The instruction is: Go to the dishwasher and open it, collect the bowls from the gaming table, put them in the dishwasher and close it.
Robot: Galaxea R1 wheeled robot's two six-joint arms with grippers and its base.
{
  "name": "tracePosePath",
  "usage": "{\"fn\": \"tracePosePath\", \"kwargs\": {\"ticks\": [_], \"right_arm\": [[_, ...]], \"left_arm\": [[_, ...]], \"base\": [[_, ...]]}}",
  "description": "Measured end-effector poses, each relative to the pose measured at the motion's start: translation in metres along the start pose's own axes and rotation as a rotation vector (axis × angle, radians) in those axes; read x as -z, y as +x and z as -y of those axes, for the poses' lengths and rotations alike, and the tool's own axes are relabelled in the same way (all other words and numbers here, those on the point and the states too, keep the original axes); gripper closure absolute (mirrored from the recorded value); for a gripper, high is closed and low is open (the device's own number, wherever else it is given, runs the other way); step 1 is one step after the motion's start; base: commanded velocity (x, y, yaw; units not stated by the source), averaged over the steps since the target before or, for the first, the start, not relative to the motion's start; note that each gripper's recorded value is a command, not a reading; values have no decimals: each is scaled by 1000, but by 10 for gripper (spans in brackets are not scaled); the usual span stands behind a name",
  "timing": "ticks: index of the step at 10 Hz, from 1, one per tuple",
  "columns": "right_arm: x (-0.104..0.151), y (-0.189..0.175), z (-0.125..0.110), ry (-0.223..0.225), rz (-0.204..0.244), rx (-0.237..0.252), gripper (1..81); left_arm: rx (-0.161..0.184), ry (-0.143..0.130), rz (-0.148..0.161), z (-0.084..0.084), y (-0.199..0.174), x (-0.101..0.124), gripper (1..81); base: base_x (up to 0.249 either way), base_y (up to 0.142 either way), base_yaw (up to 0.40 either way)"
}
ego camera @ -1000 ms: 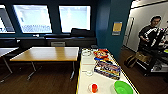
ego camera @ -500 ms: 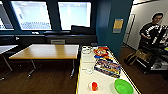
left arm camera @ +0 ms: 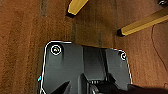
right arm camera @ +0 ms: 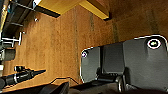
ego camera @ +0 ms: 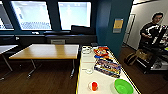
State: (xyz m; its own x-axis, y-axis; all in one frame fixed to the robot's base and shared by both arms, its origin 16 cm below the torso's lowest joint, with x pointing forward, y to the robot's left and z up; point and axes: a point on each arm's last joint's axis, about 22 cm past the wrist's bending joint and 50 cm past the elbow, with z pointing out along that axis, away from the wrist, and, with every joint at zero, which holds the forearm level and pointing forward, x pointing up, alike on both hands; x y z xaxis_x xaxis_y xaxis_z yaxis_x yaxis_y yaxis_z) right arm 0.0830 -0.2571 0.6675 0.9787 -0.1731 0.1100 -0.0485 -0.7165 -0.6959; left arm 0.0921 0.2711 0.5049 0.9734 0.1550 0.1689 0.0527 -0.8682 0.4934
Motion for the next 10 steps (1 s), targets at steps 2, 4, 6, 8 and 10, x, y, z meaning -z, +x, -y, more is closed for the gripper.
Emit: {"fn": "tracePosePath", "kwargs": {"ticks": [2,4,6,8,10], "right_arm": [[28,43,5,-6,-52,11,10],[39,77,19,11,-94,10,10],[58,102,20,-2,-125,0,10],[83,135,16,-29,-172,-13,10],[102,175,26,-27,-225,-36,10]], "left_arm": [[3,-12,-26,-3,24,2,10],[29,-50,-25,-17,30,11,10],[32,-77,-33,-24,45,24,10],[35,-82,-44,-25,56,28,10],[40,-91,-42,-31,54,25,10]], "base": [[0,0,0],[0,0,0],[0,0,0],[0,0,0],[0,0,0]]}}
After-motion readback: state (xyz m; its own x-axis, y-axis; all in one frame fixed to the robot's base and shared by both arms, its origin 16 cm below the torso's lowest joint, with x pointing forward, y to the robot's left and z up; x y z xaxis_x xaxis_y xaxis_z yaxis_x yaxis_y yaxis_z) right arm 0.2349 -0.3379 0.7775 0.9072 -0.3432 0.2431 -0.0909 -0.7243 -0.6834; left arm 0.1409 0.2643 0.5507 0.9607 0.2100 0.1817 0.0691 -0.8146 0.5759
